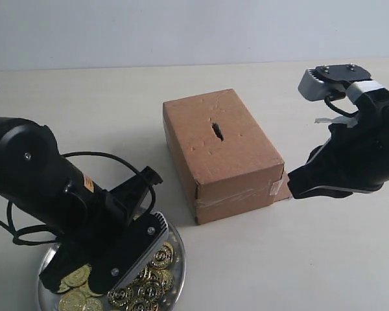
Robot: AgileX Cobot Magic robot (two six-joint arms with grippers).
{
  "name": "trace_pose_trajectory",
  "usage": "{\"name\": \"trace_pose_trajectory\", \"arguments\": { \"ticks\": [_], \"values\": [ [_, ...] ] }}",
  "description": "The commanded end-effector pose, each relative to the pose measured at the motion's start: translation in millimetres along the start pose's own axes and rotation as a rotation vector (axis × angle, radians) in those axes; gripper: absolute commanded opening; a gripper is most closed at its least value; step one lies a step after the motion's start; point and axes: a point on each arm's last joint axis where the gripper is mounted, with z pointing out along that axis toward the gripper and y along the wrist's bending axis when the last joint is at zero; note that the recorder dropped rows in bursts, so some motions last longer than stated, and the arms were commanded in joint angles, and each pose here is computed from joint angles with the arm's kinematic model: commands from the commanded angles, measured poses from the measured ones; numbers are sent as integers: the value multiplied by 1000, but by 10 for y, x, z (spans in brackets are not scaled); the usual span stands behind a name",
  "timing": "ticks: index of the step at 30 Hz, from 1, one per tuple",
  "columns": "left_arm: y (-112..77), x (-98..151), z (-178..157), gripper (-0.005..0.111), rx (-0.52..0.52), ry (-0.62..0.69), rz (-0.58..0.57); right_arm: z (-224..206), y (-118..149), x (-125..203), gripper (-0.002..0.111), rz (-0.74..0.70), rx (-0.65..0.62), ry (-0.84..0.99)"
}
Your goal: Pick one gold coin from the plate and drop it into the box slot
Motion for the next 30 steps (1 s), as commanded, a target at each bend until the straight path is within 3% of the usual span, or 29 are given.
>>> {"name": "trace_pose_trajectory", "arguments": {
  "ticks": [1, 5, 10, 15, 22, 26, 30],
  "values": [
    [27, -4, -9, 0, -1, 15, 111, -41, 21, -22, 0, -21, 0, -22],
    [120, -2, -116, 0, 80, 20, 203, -41, 30, -27, 0, -10, -10, -28],
    [285, 78, -134, 0, 164, 80, 182, -41, 28, -26, 0, -15, -8, -27],
    [255, 89, 97, 0, 240, 72, 193, -41, 28, -26, 0, -15, -8, -27],
    [251, 87, 111, 0, 245, 66, 189, -41, 35, -27, 0, -8, -16, -29],
    [242, 62, 111, 18, 253, 48, 170, -41, 35, -27, 0, -8, -16, -29],
    [212, 7, 96, 50, 272, 21, 179, -41, 35, -27, 0, -8, -16, -29]
  ]
}}
